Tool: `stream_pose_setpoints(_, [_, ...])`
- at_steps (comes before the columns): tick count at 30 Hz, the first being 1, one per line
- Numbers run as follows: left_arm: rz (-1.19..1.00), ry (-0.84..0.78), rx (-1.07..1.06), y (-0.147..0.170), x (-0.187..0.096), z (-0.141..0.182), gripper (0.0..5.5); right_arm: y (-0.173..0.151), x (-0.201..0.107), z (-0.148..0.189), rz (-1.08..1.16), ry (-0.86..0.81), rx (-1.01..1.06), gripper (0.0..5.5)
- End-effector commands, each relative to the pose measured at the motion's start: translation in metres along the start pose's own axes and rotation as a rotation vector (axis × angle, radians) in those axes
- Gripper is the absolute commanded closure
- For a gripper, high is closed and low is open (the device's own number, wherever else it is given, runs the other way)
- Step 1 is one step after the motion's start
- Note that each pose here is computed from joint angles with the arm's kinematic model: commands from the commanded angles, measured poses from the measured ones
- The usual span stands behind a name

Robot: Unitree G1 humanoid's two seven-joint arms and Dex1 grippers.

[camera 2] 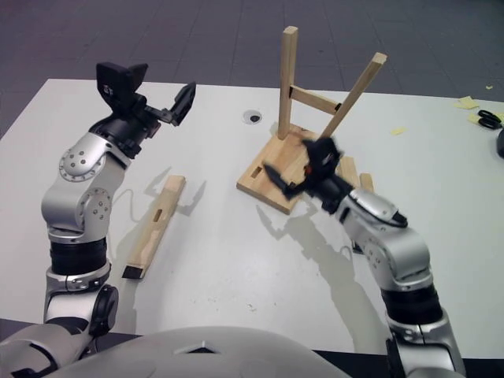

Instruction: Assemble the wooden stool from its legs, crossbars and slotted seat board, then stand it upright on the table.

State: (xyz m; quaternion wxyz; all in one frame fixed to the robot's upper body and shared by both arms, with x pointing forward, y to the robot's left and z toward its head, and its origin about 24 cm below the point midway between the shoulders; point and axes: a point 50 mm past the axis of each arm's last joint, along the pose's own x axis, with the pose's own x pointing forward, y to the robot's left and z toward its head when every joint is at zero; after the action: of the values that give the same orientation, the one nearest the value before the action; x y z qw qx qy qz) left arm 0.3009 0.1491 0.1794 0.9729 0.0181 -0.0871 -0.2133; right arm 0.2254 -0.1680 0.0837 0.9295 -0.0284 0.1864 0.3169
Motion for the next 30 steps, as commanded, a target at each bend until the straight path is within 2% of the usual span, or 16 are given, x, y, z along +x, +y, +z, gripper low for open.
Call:
stream_pose_setpoints(1, [-0.003,0.042,0.024,0.001,-0.001,-0.008,0.14,-0.019,0.004,-0.012,-0.192,0.056,0.033,0.10])
stream_pose_setpoints(6, [-0.013,0.043,0.024,-0.001,0.000,-0.009,0.14,-0.035,0.010,-0.018,-0.334,0.103,0.035,0.10])
stream_pose_setpoints(10, [-0.008,0.044,0.021,-0.001,-0.001,-0.010,0.14,-0.053,0.007,-0.036,-0.465,0.198,0.036,0.10])
stream_pose_setpoints(18, [-0.001,0.043,0.024,0.000,-0.001,-0.011,0.14,-0.065,0.008,-0.041,-0.496,0.265,-0.098,0.10])
stream_pose_setpoints(20, [-0.001,0.046,0.024,-0.001,-0.001,-0.012,0.14,-0.063,0.012,-0.029,-0.465,0.166,-0.129,0.10])
stream_pose_setpoints(23, [0.001,0.047,0.018,-0.001,-0.002,-0.013,0.14,-0.060,0.012,0.009,-0.430,-0.159,-0.004,0.10])
stream_pose_setpoints(27, [0.007,0.045,0.009,-0.001,-0.003,-0.014,0.14,-0.074,-0.012,0.053,-0.470,-0.537,0.181,0.10])
stream_pose_setpoints(29, [0.015,0.043,0.010,0.000,-0.003,-0.014,0.14,-0.091,-0.027,0.056,-0.562,-0.566,0.187,0.10])
stream_pose_setpoints(30, [0.020,0.042,0.007,0.000,-0.004,-0.014,0.14,-0.100,-0.032,0.048,-0.629,-0.488,0.112,0.10])
